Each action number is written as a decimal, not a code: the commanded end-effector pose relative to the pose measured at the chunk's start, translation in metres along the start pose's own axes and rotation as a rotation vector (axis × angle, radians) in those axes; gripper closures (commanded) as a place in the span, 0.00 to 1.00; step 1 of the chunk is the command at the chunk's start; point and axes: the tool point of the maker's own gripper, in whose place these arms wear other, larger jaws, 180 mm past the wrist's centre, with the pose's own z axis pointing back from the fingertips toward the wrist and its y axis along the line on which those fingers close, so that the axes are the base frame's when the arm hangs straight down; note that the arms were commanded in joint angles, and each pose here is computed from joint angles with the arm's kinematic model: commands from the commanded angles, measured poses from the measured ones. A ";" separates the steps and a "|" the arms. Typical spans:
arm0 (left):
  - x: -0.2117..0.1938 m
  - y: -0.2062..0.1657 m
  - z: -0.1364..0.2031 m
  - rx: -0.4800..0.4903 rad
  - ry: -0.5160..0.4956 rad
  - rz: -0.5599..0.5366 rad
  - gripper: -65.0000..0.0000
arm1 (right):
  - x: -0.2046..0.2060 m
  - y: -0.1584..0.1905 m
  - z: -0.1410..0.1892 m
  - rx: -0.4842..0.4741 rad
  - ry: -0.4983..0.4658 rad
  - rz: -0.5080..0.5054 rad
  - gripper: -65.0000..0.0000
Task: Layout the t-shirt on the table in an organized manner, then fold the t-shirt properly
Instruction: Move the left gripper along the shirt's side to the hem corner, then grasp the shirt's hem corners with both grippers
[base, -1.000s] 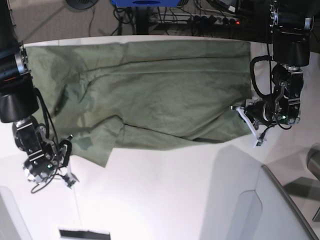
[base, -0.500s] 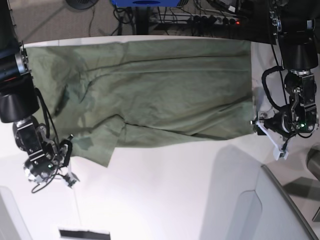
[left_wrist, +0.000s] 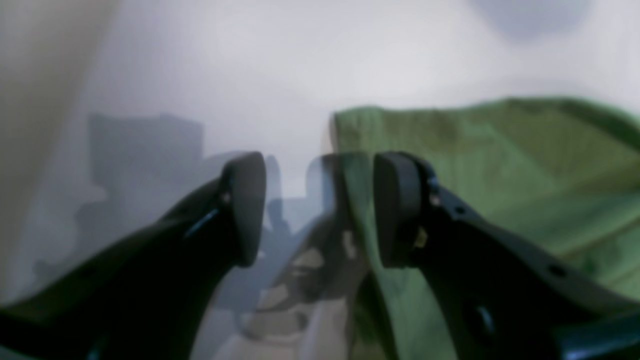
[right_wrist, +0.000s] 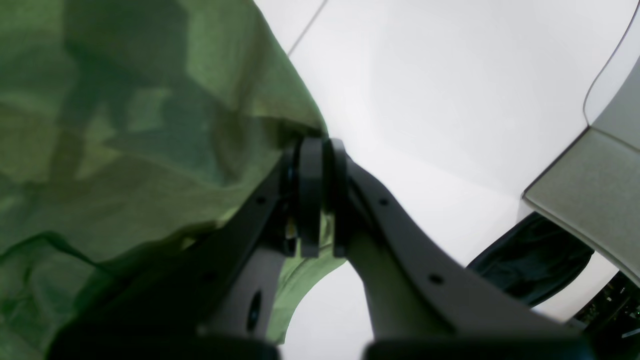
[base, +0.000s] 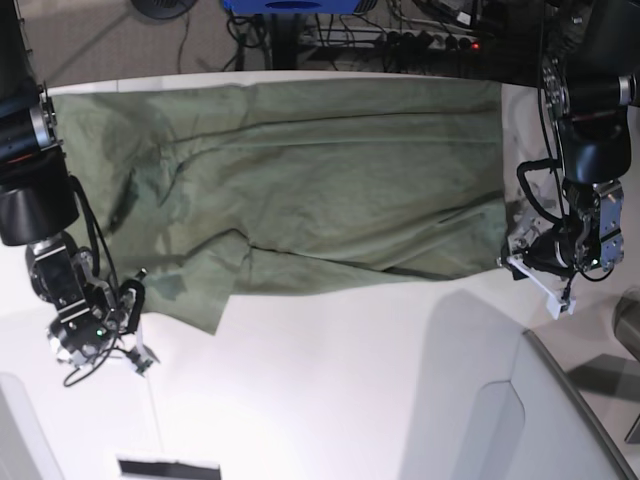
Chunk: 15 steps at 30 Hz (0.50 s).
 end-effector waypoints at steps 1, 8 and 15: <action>0.023 0.006 0.006 0.005 -0.057 0.006 0.49 | 0.012 -0.022 0.010 -0.045 -0.031 -0.011 1.00; 0.017 -0.028 -0.008 -0.034 -0.014 -0.076 0.49 | 0.013 -0.021 0.010 -0.043 -0.033 -0.011 1.00; 0.021 -0.041 -0.014 -0.053 -0.063 -0.084 0.56 | 0.008 -0.017 0.007 -0.038 -0.025 -0.006 1.00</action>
